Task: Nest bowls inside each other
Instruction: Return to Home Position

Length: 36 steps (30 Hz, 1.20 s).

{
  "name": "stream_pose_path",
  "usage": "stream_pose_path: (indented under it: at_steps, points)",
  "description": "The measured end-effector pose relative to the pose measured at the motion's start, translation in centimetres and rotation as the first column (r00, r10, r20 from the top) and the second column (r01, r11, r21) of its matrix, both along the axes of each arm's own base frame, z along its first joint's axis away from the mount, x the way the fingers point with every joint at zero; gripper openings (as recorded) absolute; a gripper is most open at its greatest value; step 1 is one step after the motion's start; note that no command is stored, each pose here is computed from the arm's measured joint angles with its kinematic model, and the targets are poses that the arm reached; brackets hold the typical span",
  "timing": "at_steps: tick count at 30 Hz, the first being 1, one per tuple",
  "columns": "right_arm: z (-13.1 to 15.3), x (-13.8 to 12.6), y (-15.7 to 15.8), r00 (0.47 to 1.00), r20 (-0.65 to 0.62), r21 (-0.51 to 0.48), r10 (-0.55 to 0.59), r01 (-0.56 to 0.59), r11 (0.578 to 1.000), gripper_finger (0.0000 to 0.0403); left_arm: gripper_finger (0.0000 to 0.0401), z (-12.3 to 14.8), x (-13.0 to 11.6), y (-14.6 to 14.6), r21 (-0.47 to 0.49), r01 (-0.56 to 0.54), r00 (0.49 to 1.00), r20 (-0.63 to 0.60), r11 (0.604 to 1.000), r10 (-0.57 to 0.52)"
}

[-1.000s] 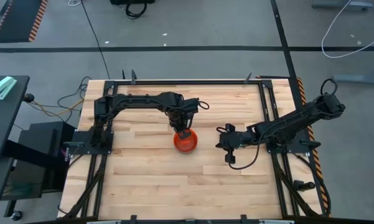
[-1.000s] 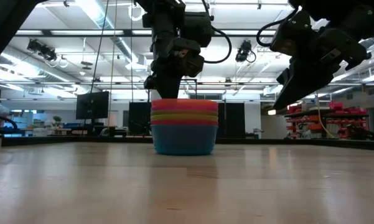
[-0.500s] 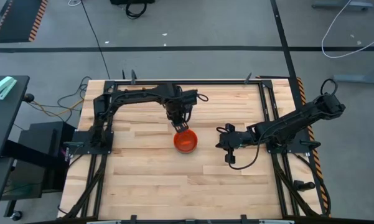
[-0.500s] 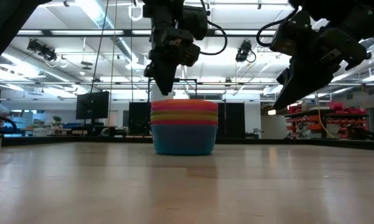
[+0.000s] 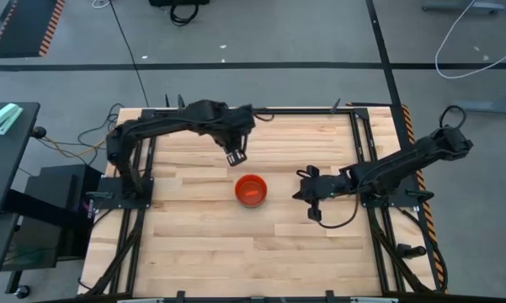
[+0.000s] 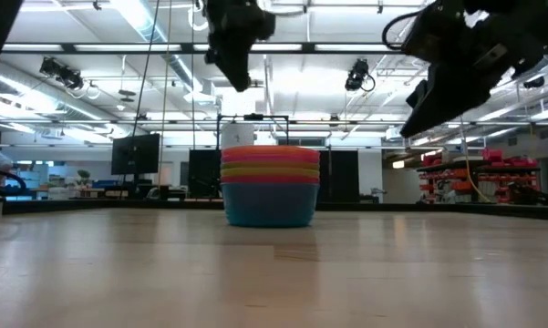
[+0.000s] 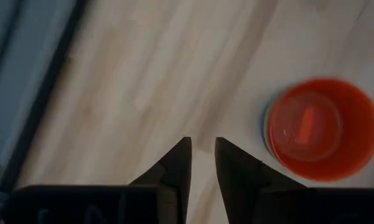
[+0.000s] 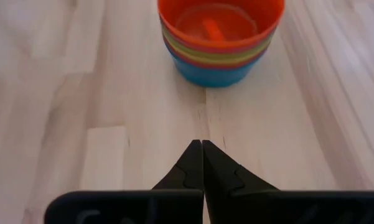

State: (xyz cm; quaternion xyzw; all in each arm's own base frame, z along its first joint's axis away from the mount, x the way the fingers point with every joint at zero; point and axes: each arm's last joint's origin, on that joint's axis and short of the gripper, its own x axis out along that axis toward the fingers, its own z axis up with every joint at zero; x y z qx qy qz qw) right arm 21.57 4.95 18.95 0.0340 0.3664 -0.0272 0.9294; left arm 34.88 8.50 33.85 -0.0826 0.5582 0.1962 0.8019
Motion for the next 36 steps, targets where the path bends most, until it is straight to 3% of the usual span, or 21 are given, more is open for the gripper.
stream_pose_path:
  at_steps: [9, 15, 21, 25, 28, 31, 36]
  points:
    - [2.4, -1.8, 0.8, 0.992, 0.098, 0.008, 0.075, -0.076, 0.997, 0.0003, 0.0086, 2.1, -4.4, -1.3, 0.102, -0.019, 0.974, 0.228, 0.995, -0.005]
    - [3.9, -3.1, 1.4, 0.977, 0.179, 0.031, 0.115, -0.123, 0.992, 0.0003, 0.0081, 2.8, -7.4, -2.7, 0.099, -0.038, 0.946, 0.325, 0.994, 0.003]
    - [4.4, -4.4, 1.0, 0.979, 0.161, 0.024, 0.126, -0.131, 0.991, 0.0003, 0.0077, 2.5, -9.3, -4.8, 0.099, 0.027, 0.942, 0.331, 0.995, -0.059]
    - [4.2, -5.3, 0.7, 0.989, 0.11, 0.05, 0.096, -0.102, 0.994, 0.0003, 0.0082, 2.0, -10.6, -5.4, 0.081, 0.038, 0.971, 0.233, 0.996, -0.056]
    - [4.7, -5.5, 0.6, 0.985, 0.144, 0.055, 0.097, -0.106, 0.993, 0.0003, 0.0086, 1.3, -10.6, -5.7, 0.154, -0.017, 0.979, 0.205, 0.988, -0.015]
    - [5.6, -5.7, 0.6, 0.97, 0.221, 0.066, 0.1, -0.117, 0.991, 0.0006, 0.0089, 0.7, -10.5, -6.2, 0.247, -0.031, 0.969, 0.244, 0.969, -0.031]
    - [7.2, -6.6, 0.3, 0.929, 0.35, 0.083, 0.123, -0.162, 0.983, 0.0017, 0.0086, -0.1, -11.3, -7.3, 0.279, 0.019, 0.908, 0.396, 0.96, -0.133]
